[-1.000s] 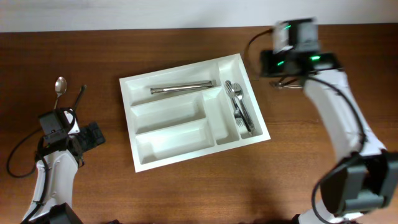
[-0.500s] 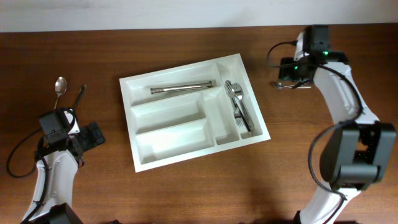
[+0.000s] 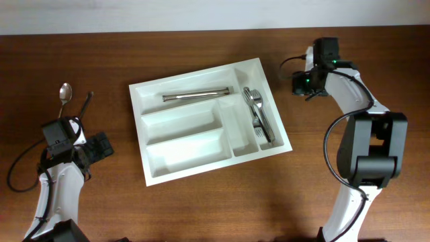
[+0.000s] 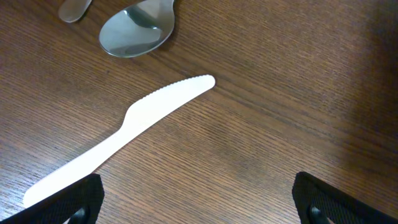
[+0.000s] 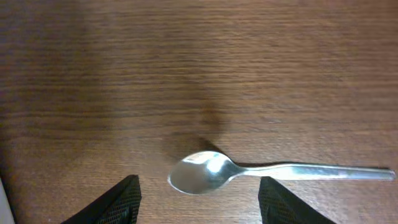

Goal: Pack container
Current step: 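Open the right gripper and move it toward the teaspoon, then lower the right gripper onto the teaspoon bowl and close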

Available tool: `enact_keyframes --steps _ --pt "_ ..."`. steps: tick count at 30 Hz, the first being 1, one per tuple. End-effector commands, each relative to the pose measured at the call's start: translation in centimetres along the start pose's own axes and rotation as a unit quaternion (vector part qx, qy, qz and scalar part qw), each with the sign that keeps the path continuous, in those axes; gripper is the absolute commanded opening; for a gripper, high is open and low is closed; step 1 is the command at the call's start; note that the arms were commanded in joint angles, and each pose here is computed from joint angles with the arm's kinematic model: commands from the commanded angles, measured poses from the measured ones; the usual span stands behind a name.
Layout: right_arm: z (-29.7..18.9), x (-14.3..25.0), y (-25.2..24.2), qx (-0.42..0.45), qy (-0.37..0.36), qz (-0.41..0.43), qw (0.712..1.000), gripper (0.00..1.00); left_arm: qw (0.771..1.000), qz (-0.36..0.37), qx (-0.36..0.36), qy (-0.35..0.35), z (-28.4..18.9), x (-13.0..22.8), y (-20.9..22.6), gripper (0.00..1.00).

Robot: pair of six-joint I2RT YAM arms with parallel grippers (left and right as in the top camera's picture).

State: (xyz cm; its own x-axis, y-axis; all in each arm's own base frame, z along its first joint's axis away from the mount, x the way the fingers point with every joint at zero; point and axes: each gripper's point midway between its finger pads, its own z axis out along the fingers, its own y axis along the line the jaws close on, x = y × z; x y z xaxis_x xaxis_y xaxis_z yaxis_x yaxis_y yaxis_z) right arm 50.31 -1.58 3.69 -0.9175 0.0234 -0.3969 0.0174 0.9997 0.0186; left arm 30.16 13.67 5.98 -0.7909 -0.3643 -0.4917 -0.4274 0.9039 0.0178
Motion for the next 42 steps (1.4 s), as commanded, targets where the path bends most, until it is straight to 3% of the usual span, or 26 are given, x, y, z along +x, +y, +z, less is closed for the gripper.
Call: enact_keyframes --steps 1,12,25,37,42 --pt "1.4 0.9 0.1 0.004 0.016 -0.034 0.999 0.60 1.000 0.004 -0.002 -0.006 -0.2 -0.7 0.2 0.99" --pt "2.8 2.0 -1.0 0.036 0.036 -0.034 0.998 0.56 1.000 0.004 -0.002 -0.006 -0.2 -0.7 0.2 0.99" --pt "2.9 1.3 -1.3 0.044 0.022 -0.034 0.998 0.42 1.000 0.004 -0.002 -0.006 -0.2 -0.7 0.2 0.99" --pt "4.3 2.6 -1.3 0.043 0.044 -0.035 0.998 0.41 1.000 0.004 -0.002 -0.006 -0.2 -0.7 0.2 0.99" --pt "4.8 3.2 -1.4 0.044 0.055 -0.035 0.997 0.36 1.000 0.004 -0.002 -0.006 -0.2 -0.7 0.2 0.99"
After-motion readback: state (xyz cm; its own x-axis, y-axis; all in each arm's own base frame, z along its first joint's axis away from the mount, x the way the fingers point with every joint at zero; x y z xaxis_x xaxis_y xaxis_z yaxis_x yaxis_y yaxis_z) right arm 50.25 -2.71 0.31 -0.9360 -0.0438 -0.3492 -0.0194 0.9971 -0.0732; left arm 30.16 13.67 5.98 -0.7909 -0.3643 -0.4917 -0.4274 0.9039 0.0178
